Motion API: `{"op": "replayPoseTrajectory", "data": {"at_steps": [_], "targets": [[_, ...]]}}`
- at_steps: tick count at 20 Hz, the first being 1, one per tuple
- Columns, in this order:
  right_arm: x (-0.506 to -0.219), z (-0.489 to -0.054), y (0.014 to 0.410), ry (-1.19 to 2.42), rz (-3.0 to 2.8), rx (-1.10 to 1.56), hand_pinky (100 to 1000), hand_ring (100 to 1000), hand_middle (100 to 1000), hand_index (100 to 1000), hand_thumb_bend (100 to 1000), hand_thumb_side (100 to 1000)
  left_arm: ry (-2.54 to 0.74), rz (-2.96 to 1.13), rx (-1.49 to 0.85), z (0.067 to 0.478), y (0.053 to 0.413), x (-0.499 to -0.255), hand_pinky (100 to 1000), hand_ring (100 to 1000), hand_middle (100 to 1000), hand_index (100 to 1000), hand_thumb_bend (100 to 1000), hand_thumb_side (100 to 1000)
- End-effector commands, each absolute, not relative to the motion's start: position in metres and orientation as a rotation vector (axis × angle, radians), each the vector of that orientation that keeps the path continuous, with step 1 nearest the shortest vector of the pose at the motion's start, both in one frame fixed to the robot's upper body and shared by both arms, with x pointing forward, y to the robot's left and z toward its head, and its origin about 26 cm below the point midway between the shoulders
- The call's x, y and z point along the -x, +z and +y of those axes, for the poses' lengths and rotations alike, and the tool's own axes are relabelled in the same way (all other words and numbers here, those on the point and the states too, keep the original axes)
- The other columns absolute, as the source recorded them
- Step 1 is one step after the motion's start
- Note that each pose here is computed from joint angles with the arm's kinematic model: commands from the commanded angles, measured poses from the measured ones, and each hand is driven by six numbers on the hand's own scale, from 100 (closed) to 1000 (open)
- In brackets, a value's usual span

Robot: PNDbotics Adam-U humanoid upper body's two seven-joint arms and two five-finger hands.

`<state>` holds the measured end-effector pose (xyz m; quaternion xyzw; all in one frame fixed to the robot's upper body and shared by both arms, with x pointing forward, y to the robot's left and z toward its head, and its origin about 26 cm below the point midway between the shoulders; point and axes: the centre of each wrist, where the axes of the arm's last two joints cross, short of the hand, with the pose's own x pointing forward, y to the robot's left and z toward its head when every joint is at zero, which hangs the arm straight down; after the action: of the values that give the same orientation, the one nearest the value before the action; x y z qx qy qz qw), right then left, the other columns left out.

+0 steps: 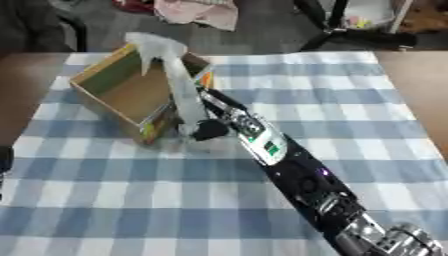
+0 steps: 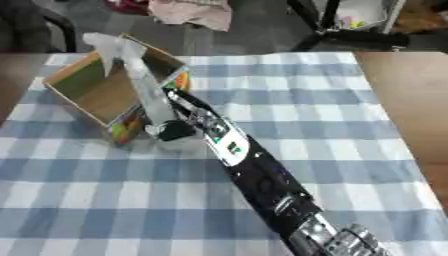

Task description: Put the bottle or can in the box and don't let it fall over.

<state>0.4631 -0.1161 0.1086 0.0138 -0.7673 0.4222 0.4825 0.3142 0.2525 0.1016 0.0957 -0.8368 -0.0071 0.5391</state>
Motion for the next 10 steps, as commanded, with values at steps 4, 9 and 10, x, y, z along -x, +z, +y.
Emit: {"op": "replayPoseTrajectory", "data": {"at_steps": [4,9,10], "targets": [[-0.465,-0.119,0.113,0.944,-1.907,0.050,885,650,342,444,100,100,-0.015,-2.020,-0.224,0.252,0.110,-0.314,1000,1000,1000,976,772,634],[-0.468,-0.130,0.121,0.836,-1.936,0.100,865,576,271,393,100,100,-0.003,-2.018,-0.239,0.255,0.109,-0.314,1000,1000,1000,976,771,636],[-0.468,-0.132,0.124,0.822,-1.938,0.104,863,575,267,390,100,100,-0.002,-2.017,-0.242,0.256,0.109,-0.313,1000,1000,1000,976,771,636]]}}
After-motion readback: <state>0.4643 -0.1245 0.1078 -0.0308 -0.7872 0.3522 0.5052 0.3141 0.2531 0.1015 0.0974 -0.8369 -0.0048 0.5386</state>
